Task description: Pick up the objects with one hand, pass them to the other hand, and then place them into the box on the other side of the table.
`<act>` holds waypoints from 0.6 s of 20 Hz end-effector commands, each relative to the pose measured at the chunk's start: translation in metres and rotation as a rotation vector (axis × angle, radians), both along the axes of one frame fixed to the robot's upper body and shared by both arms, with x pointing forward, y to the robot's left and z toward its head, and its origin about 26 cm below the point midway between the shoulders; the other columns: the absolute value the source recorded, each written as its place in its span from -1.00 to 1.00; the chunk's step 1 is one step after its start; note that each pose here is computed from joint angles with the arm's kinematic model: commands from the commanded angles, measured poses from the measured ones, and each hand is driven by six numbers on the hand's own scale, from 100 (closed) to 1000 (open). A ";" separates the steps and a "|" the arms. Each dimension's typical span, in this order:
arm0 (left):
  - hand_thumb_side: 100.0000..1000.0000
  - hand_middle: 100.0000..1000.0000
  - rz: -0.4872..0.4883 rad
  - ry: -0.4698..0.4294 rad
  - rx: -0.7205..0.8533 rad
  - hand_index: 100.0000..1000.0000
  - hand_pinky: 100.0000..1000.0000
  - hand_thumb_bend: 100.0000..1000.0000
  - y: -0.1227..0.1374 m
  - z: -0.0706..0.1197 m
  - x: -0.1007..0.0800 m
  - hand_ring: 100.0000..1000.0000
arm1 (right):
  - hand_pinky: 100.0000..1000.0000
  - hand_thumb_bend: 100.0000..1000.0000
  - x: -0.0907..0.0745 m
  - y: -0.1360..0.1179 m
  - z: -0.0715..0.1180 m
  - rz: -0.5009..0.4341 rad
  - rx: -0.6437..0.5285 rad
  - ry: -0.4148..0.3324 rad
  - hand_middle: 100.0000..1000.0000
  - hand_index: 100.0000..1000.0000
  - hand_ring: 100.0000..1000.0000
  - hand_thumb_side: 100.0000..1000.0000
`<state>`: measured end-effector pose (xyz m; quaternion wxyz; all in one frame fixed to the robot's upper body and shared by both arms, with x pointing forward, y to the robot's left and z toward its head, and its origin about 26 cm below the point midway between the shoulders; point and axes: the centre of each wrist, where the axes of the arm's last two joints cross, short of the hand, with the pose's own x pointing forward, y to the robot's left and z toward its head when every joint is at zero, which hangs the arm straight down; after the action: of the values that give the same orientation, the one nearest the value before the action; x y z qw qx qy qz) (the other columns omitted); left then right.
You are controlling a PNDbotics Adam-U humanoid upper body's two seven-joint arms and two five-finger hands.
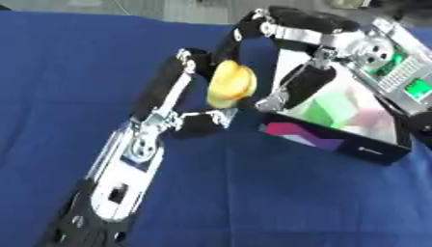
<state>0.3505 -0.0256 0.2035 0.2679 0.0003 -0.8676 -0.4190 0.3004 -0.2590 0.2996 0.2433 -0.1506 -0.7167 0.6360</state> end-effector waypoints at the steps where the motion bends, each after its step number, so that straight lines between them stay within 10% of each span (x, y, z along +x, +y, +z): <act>1: -1.00 -0.34 -0.040 -0.032 -0.056 -0.03 0.27 -1.00 -0.005 0.017 -0.010 -0.16 | 0.61 -0.28 -0.002 -0.003 0.005 -0.015 -0.027 -0.027 -0.25 0.41 0.43 -1.00; 12: -1.00 -0.34 -0.063 -0.036 -0.075 -0.03 0.27 -1.00 -0.006 0.019 -0.012 -0.16 | 0.49 -0.75 -0.001 -0.004 0.002 -0.021 -0.015 -0.018 -0.68 0.12 0.21 -1.00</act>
<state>0.3483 -0.0256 0.2048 0.2664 -0.0126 -0.8708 -0.4130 0.3000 -0.2593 0.2975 0.2413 -0.1554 -0.7167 0.6356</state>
